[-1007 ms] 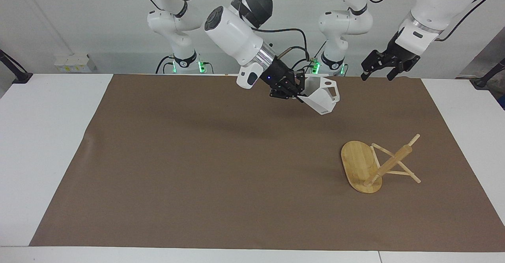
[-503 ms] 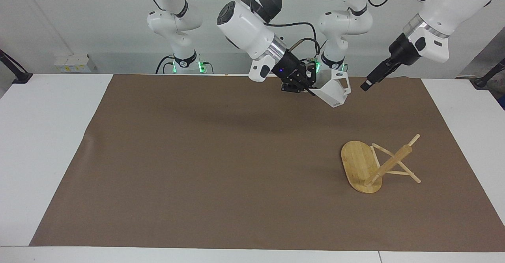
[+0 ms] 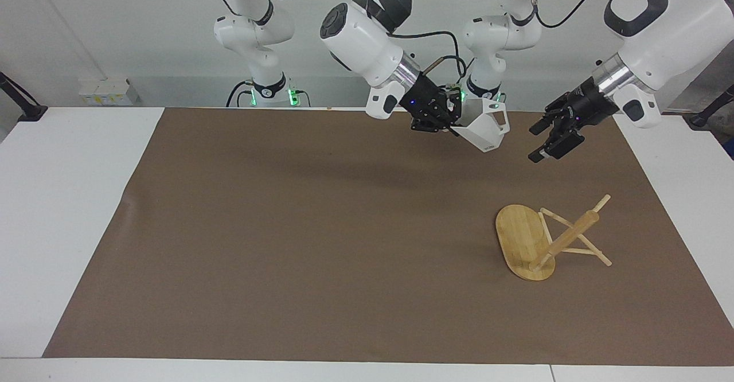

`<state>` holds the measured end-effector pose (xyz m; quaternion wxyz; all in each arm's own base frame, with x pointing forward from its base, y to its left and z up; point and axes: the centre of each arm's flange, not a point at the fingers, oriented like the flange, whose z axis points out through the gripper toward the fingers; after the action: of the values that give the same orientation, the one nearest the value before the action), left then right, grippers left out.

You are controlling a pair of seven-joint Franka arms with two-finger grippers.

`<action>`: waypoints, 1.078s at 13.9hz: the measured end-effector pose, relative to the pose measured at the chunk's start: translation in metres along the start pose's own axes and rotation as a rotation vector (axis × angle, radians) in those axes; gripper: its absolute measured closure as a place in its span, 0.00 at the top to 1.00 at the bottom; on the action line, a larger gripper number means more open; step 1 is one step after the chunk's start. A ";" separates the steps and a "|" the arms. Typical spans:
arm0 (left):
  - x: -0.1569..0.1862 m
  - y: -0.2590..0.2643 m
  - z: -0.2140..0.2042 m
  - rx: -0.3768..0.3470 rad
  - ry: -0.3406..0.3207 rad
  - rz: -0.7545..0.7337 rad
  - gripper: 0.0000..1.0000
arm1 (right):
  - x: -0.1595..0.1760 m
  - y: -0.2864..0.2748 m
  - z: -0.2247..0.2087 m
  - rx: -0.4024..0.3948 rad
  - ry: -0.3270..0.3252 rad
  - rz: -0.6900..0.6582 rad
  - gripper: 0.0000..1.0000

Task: Hang cup on rack
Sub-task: 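Grasp the mug with the left gripper while the right gripper holds it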

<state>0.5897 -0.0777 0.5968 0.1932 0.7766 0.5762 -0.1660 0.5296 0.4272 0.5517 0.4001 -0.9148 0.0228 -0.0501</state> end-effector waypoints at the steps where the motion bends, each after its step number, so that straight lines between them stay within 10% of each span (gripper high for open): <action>1: 0.004 0.002 0.003 0.000 -0.019 -0.060 1.00 | 0.001 0.001 -0.001 -0.001 0.002 0.001 0.06; 15: -0.004 -0.017 0.041 0.088 -0.204 -0.304 1.00 | 0.017 0.004 -0.015 0.052 0.020 0.059 0.06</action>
<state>0.5711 -0.0969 0.5617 0.1892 0.6676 0.6565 -0.2959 0.5443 0.4121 0.5606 0.4247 -0.9025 0.0523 -0.0478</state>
